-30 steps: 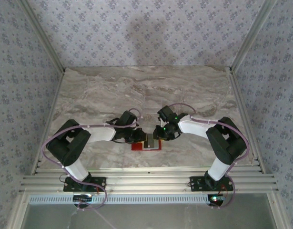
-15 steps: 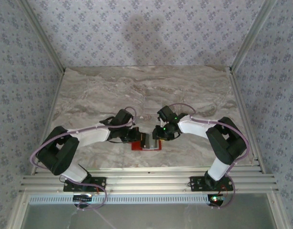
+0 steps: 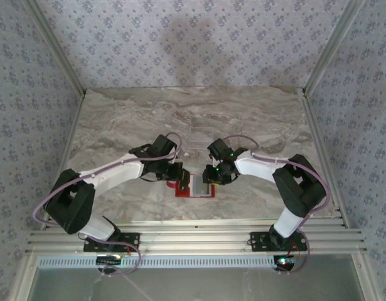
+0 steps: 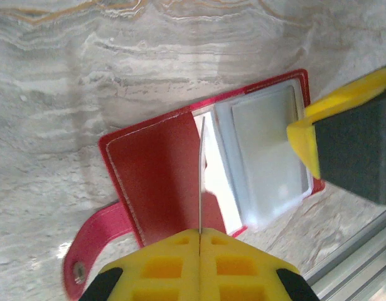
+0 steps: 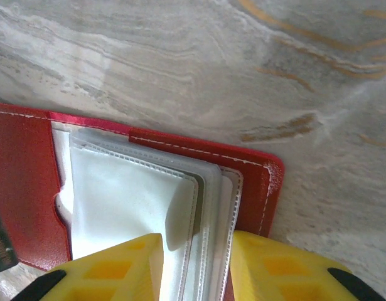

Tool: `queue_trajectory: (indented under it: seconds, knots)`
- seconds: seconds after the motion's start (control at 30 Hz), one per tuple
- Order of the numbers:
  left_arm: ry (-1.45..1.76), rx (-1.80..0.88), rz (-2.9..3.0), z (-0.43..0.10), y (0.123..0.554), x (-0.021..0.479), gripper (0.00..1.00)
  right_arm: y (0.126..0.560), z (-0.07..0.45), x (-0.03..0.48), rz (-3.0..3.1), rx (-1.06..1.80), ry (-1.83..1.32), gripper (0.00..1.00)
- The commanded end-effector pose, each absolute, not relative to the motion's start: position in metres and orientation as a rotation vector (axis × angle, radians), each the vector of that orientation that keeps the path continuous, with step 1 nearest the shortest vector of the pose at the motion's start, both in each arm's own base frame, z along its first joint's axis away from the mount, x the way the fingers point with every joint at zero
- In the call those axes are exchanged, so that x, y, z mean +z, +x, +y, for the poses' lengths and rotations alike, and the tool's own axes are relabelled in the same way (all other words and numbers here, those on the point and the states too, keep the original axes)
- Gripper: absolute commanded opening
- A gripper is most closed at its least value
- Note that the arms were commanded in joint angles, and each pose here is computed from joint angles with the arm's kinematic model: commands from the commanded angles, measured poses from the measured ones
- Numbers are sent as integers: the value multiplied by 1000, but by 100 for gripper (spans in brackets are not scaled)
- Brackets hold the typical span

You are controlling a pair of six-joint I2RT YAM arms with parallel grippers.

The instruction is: Take the credit cards out of the card holder

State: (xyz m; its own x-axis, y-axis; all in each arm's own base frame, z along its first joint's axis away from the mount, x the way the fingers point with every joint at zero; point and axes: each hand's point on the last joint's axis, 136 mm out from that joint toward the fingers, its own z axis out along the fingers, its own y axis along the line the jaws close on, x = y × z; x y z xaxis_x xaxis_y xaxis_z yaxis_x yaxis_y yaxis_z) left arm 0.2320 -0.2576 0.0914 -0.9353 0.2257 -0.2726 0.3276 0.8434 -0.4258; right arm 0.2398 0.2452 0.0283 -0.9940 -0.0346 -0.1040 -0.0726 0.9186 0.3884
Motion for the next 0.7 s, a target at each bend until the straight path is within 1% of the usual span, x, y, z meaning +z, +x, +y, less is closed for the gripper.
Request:
queue_trajectory:
  seconds: [0.0,0.07,0.17,0.27,0.37,0.53,0.67]
  knots:
    - [693,-595,2786,-252,231,101,1,241,236,42,2966,561,-131,35]
    - [798,-517,2777,-249,234,102,0,242,232,49,2954,558,-134,36]
    - [943,-365,2724,-245,250,104,0,244,225,59,2940,551,-124,36]
    - [1071,-274,2647,-249,267,112,0,247,214,68,2919,539,-102,36]
    - [1274,-264,2538,-262,279,119,0,251,202,76,2901,535,-77,36]
    - [1668,-242,2284,-283,282,124,0,251,180,85,2890,517,-38,36]
    - [1821,-181,2118,-296,300,130,0,252,166,91,2869,525,7,36]
